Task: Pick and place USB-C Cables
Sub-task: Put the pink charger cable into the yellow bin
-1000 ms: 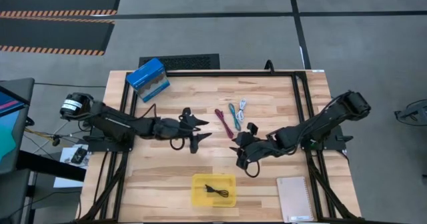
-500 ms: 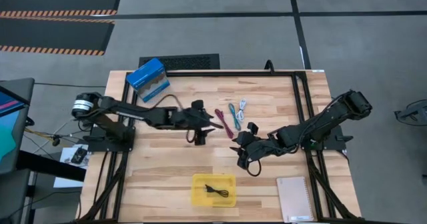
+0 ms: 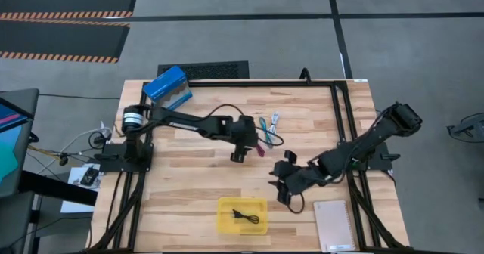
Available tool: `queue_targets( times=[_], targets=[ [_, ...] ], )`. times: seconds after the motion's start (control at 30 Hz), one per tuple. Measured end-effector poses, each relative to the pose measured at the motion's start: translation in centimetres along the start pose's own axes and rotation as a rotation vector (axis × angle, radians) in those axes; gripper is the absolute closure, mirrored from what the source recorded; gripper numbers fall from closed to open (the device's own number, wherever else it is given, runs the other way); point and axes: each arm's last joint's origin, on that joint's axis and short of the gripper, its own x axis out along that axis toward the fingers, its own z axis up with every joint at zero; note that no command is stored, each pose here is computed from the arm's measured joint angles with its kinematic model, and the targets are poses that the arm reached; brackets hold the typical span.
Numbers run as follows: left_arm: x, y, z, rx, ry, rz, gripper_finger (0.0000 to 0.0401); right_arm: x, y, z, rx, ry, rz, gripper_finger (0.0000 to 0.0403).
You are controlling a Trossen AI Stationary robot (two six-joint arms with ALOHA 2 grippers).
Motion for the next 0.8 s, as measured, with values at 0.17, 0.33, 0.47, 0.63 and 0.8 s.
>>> queue_targets(
  times=[0.17,0.33,0.47,0.63,0.8],
  targets=[
    [1.3,1.2,0.3,0.005,-0.001,0.003,0.0173,-1.3,1.2,-1.1,0.012,0.025,0.034,0.023],
    [2.7,2.2,0.3,-0.007,-0.015,-0.012,0.0173,-2.3,2.0,-1.7,0.007,0.013,0.06,0.023],
    [3.6,2.4,-0.2,-0.017,-0.007,-0.046,0.0173,-2.6,2.4,-1.9,-0.004,0.0,0.065,0.023],
    [4.6,2.1,-0.9,-0.019,0.03,-0.064,0.0173,-2.6,2.4,-1.9,-0.005,-0.001,0.063,0.023],
    [5.5,1.8,-1.3,-0.014,0.043,-0.099,0.0173,-2.6,2.4,-1.9,-0.005,-0.007,0.058,0.023]
  ],
)
